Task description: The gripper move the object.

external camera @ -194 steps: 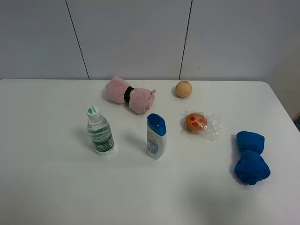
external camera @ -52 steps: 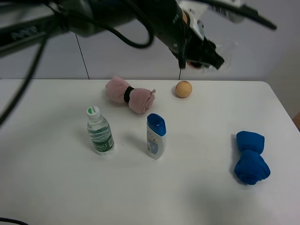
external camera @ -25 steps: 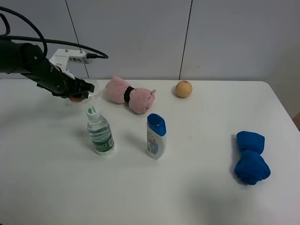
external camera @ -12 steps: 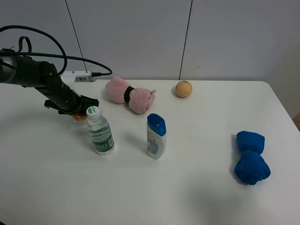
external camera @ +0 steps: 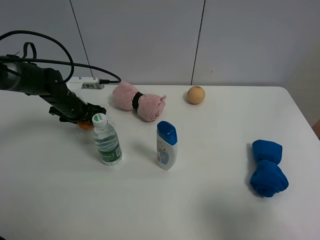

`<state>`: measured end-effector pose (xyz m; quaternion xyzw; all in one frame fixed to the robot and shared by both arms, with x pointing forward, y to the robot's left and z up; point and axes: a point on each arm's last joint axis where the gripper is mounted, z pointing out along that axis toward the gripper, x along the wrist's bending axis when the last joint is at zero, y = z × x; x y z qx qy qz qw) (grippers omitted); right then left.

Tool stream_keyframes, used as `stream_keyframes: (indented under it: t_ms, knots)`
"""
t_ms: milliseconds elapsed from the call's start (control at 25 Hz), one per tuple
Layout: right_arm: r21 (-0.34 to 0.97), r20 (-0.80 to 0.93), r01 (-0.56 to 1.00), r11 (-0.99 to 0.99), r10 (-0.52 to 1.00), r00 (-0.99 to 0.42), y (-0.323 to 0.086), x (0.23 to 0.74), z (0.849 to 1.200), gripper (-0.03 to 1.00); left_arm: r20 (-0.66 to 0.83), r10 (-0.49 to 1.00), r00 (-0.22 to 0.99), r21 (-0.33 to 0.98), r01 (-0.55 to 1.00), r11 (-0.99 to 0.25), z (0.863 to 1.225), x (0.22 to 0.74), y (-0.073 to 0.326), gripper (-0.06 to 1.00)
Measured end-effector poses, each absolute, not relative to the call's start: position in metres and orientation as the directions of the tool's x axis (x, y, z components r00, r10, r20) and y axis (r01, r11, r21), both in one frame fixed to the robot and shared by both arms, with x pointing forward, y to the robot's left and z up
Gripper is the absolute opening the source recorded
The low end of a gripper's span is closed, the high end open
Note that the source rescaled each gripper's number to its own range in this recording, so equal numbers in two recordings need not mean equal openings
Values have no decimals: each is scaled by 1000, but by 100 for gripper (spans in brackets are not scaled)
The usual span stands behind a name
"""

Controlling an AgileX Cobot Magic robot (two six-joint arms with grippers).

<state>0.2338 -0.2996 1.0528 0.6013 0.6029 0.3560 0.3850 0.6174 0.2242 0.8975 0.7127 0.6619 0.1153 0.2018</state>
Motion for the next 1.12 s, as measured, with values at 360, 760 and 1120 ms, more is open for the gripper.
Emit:
stream_keyframes:
  t_ms: [360,760,1120]
  knots:
    - [892,-36,451,23,999,20,-300,234,1053,100,-108,989,97,447,894,-39,904,617,223,99]
    - [892,-36,451,23,999,20,-300,234,1053,100,-105,980,170,679,732,-54,1027,589,224,99]
    - [892,-36,451,23,999,20,-300,234,1053,100,4,1000,12,713,701,-12,1089,551,303,99]
